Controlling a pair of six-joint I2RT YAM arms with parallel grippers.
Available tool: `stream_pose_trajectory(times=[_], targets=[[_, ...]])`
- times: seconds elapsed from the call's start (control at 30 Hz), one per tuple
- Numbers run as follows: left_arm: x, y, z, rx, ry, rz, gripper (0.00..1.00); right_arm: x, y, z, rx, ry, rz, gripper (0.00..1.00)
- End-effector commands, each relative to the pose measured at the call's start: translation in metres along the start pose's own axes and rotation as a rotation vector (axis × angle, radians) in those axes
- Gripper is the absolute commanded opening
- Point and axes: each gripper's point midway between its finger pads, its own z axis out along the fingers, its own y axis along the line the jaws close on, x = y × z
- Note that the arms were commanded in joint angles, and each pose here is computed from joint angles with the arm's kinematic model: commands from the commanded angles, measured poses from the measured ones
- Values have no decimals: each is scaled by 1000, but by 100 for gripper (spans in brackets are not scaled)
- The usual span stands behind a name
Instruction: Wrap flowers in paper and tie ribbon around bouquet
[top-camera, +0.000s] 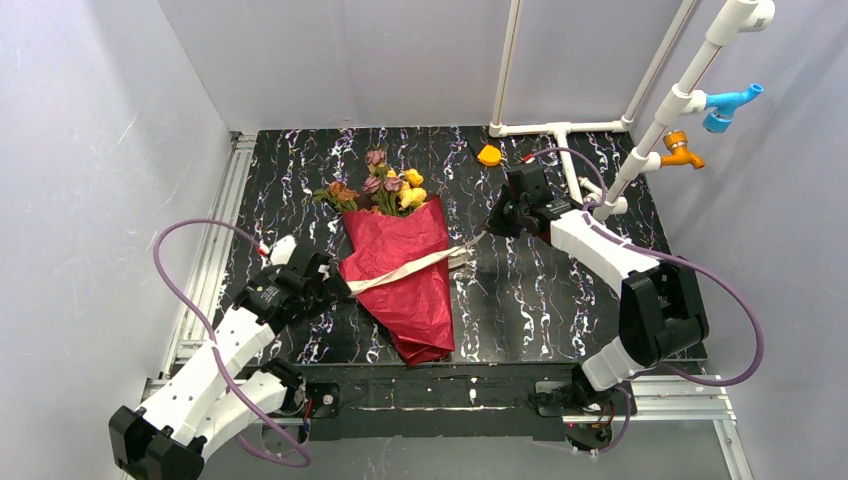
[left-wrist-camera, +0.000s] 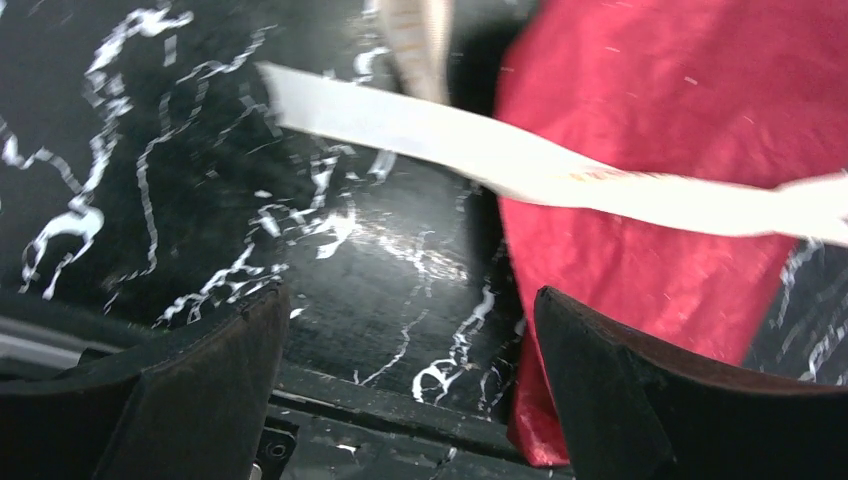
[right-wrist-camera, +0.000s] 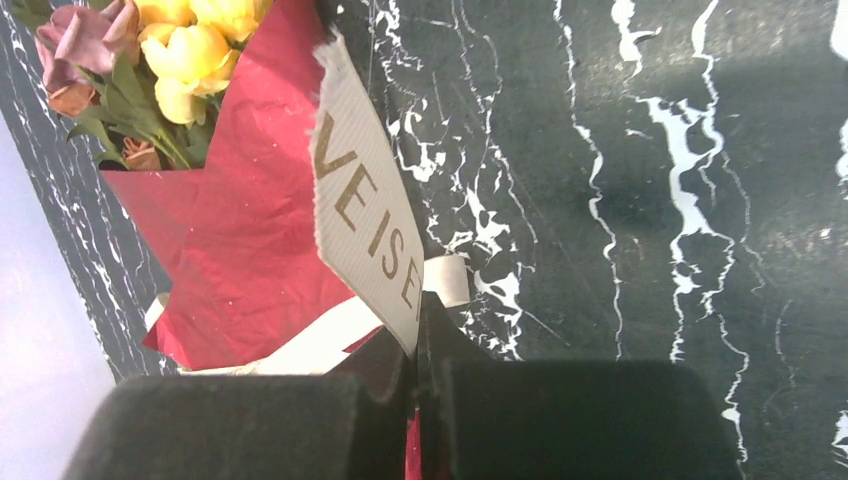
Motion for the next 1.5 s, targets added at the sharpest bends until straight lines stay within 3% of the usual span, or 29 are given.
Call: stream_pose_trajectory(times=[0.0, 0.23, 0.33, 0.57, 0.8, 1.27, 1.47], targets=[[11, 45, 8, -181, -10, -198, 89, -14, 0, -6, -14, -39, -16, 1], [16, 36, 25, -123, -54, -538, 85, -3, 3, 2, -51, 8, -10, 1], [8, 24, 32, -74, -76, -614, 83, 3, 4, 6, -69, 35, -4, 1], [18, 36, 43, -174, -73, -816, 85, 15, 6, 14, -105, 79, 15, 1], [15, 50, 55, -187, -162, -1011, 72, 17, 5, 15, -110, 86, 14, 1], [7, 65, 79, -177, -292, -1076, 70, 22, 3, 16, -111, 106, -4, 1], [8, 66, 89, -186, -300, -1085, 54, 25, 2, 17, -114, 120, -6, 1]])
